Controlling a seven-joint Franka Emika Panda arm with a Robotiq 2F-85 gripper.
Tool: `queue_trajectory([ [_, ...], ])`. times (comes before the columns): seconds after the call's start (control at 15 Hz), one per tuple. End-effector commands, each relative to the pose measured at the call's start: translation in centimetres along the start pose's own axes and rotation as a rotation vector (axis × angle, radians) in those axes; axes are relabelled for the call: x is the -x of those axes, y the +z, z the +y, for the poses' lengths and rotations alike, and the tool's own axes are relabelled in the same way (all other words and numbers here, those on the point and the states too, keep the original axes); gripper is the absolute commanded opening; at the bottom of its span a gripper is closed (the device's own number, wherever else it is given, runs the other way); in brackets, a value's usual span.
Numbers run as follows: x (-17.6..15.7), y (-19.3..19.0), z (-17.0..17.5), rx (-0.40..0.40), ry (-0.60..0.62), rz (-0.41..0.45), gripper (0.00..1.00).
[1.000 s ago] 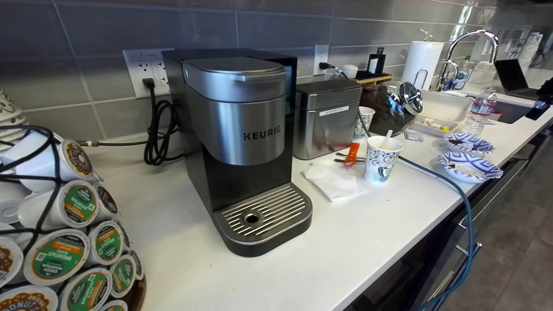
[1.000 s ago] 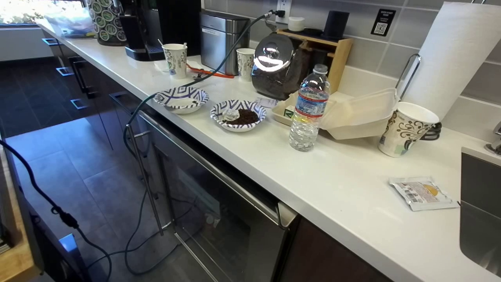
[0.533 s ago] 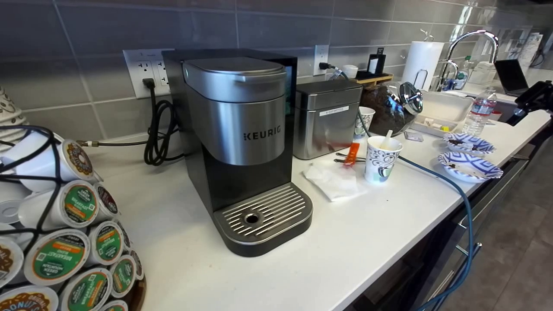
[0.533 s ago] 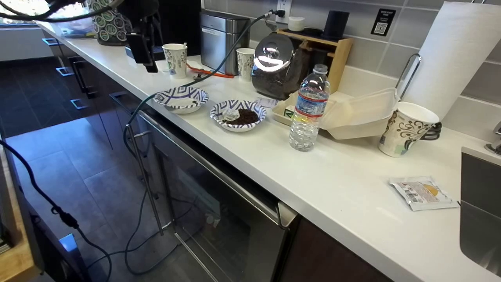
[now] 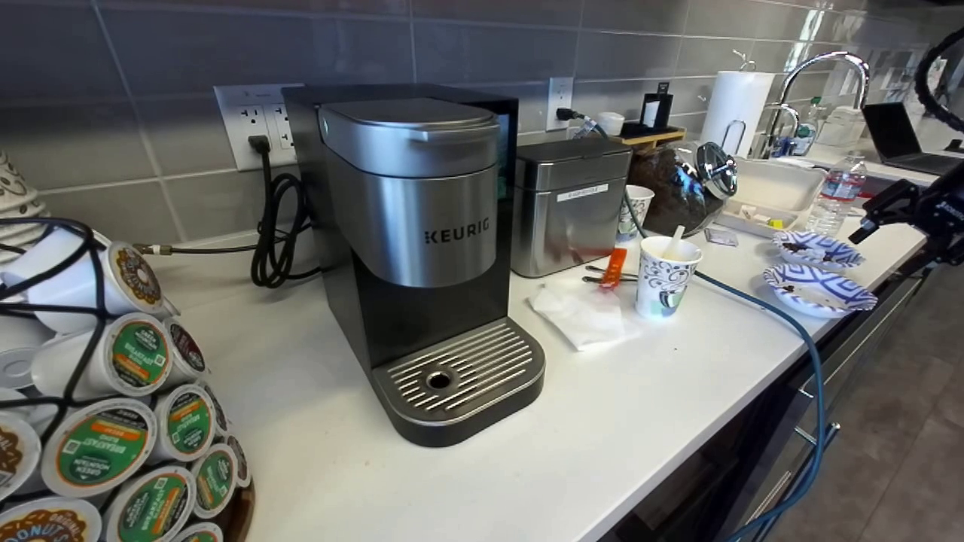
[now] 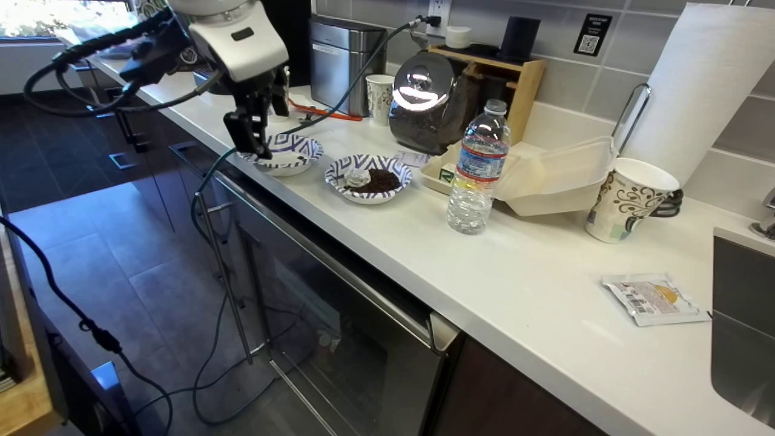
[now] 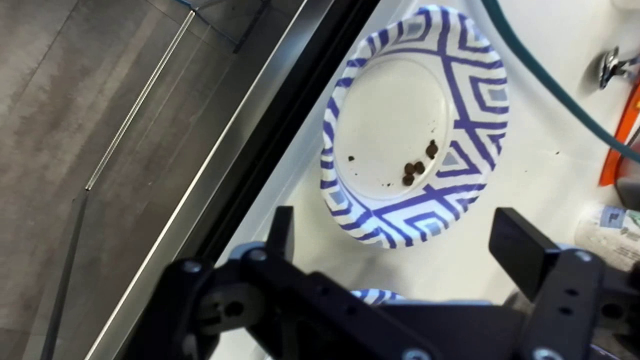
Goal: Pour the contents in the bowl to the left into the bowl to the right
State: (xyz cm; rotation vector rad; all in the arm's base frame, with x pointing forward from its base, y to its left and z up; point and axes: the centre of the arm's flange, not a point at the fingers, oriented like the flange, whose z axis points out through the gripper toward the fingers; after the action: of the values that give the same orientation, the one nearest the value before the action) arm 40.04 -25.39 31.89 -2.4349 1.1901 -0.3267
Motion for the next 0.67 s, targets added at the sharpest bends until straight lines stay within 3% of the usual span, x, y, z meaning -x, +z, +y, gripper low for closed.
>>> queue_trajectory([
  [0.0, -1.9, 3.5, 1.4, -0.023, 0.06, 0.014, 1.0],
  [0.4, -2.9, 5.8, 2.7, -0.015, 0.115, -0.012, 0.92],
  [0.6, -2.7, 6.0, 3.1, 0.013, 0.109, -0.04, 0.66],
])
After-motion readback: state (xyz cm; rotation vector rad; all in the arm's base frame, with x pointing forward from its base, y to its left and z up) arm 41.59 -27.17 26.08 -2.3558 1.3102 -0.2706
